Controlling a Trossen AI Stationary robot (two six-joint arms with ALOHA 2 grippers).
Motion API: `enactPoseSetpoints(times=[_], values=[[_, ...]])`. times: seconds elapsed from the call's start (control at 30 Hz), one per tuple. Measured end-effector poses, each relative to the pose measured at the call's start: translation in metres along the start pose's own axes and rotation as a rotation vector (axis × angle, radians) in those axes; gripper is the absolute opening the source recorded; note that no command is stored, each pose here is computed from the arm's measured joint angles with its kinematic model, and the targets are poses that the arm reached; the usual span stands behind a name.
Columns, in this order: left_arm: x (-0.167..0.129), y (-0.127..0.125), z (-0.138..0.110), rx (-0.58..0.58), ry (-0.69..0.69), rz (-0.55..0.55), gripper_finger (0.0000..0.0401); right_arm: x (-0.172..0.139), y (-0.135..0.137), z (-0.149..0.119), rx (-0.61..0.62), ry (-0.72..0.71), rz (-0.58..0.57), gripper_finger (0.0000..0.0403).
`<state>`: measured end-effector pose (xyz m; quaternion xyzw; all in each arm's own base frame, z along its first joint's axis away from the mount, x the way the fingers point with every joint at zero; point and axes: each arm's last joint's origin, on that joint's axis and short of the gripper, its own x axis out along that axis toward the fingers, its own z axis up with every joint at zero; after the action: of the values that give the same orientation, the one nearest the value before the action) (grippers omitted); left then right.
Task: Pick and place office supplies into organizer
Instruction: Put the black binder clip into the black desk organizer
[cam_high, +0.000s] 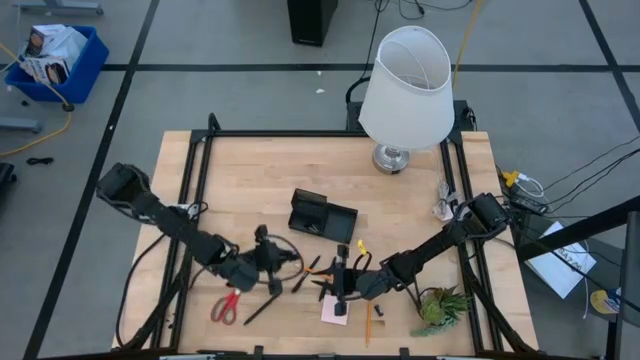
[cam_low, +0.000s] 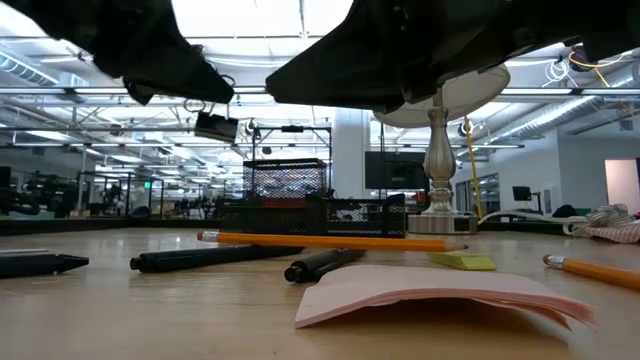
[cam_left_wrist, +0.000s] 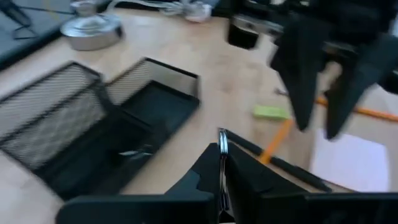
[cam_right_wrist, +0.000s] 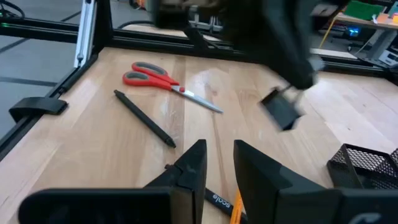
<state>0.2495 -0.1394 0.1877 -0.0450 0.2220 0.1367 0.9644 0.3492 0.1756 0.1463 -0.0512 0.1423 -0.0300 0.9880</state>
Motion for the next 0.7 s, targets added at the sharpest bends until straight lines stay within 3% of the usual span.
enactPoseSetpoints(times=[0.23,0.43,0.7], values=[[0.015,0.03,0.018,-0.009,0.005,0.079,0.0024,0.0,0.001,0.0,-0.001,0.0,0.005,0.0073],[0.033,0.053,0.021,0.015,0.043,0.146,0.0007,0.0,0.001,0.0,-0.001,0.0,0.004,0.0073],[0.047,0.081,0.023,-0.005,0.074,0.231,0.0033,0.0,0.001,0.0,-0.001,0.0,0.004,0.0073]])
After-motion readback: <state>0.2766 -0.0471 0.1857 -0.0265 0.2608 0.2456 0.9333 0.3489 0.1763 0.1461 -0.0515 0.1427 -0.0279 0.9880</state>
